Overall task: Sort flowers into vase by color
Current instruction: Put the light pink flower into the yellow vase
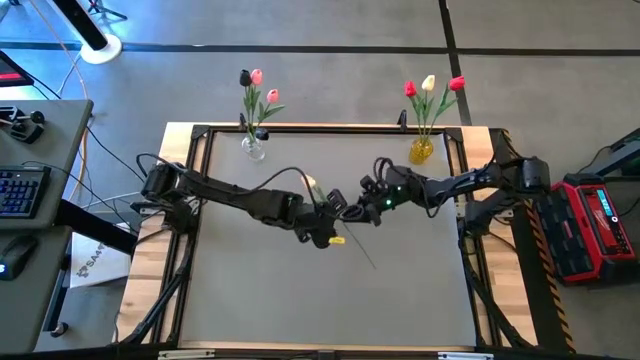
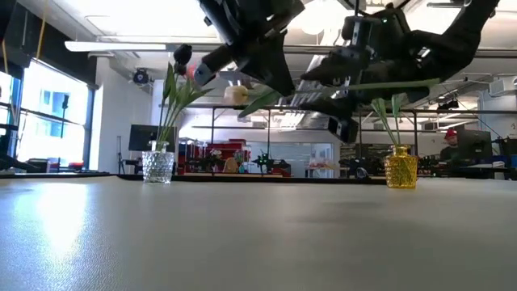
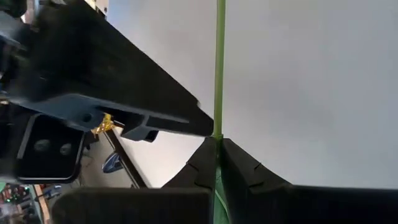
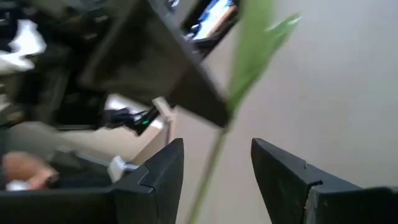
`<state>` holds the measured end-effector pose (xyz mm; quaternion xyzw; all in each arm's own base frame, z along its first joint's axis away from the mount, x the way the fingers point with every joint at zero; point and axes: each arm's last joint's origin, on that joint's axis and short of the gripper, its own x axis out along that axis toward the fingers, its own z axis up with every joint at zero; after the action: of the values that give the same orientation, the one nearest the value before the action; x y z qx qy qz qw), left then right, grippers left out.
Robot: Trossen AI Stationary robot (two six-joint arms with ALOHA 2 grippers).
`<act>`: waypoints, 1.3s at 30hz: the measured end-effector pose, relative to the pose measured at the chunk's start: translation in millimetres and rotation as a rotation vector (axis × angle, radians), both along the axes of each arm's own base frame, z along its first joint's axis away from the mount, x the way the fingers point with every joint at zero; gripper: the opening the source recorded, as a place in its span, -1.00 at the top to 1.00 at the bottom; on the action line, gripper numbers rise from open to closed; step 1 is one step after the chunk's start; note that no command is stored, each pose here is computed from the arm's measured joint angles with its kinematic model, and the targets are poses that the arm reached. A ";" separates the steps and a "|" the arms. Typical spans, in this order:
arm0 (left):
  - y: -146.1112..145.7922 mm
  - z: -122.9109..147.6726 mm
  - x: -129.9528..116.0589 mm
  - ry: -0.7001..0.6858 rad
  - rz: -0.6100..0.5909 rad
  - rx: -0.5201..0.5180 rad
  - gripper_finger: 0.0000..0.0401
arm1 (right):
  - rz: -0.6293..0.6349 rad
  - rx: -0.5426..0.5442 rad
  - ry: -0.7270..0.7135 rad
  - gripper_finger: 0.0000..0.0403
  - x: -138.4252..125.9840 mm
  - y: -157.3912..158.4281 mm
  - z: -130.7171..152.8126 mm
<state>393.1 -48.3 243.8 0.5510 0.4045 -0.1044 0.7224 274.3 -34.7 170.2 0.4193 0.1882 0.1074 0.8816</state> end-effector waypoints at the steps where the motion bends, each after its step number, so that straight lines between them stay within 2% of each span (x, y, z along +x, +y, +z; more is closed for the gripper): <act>1: 3.4 -0.1 0.4 0.006 -0.006 0.007 1.00 | 0.018 0.008 -0.016 0.12 -0.4 -2.7 1.5; 7: 23.8 0.4 3.1 0.029 -0.040 0.057 1.00 | 0.048 0.022 -0.022 0.13 -3.1 -12.6 1.8; 11: 33.0 4.1 8.0 -0.019 -0.064 0.051 1.00 | 0.031 0.013 -0.023 0.22 -3.1 -13.9 1.8; 17: 37.6 7.2 11.6 -0.061 -0.087 0.044 1.00 | -0.014 0.009 0.004 0.50 -3.5 -15.9 -0.6; 24: 31.2 6.0 10.3 -0.067 -0.051 -0.015 1.00 | -0.014 -0.012 0.007 0.96 -4.1 -17.4 -1.6; 27: 30.1 6.7 11.3 -0.124 0.044 -0.143 0.98 | -0.042 -0.018 0.032 0.97 -4.5 -18.1 -3.9; 32: 27.7 12.1 16.1 -0.280 0.249 -0.431 0.86 | -0.232 -0.061 0.130 0.99 -6.3 -23.2 -11.9; 35: 28.8 15.5 17.8 -0.372 0.408 -0.608 0.79 | -0.387 -0.117 0.161 0.99 -7.6 -27.6 -13.5; 39: 35.7 24.3 13.4 -0.467 0.659 -0.889 0.74 | -0.559 -0.257 0.108 1.00 -12.4 -33.2 1.9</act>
<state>406.5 -12.6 268.1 0.0499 0.3022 0.0898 0.9477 262.0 -67.9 172.1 0.3450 0.1244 -0.1864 0.9115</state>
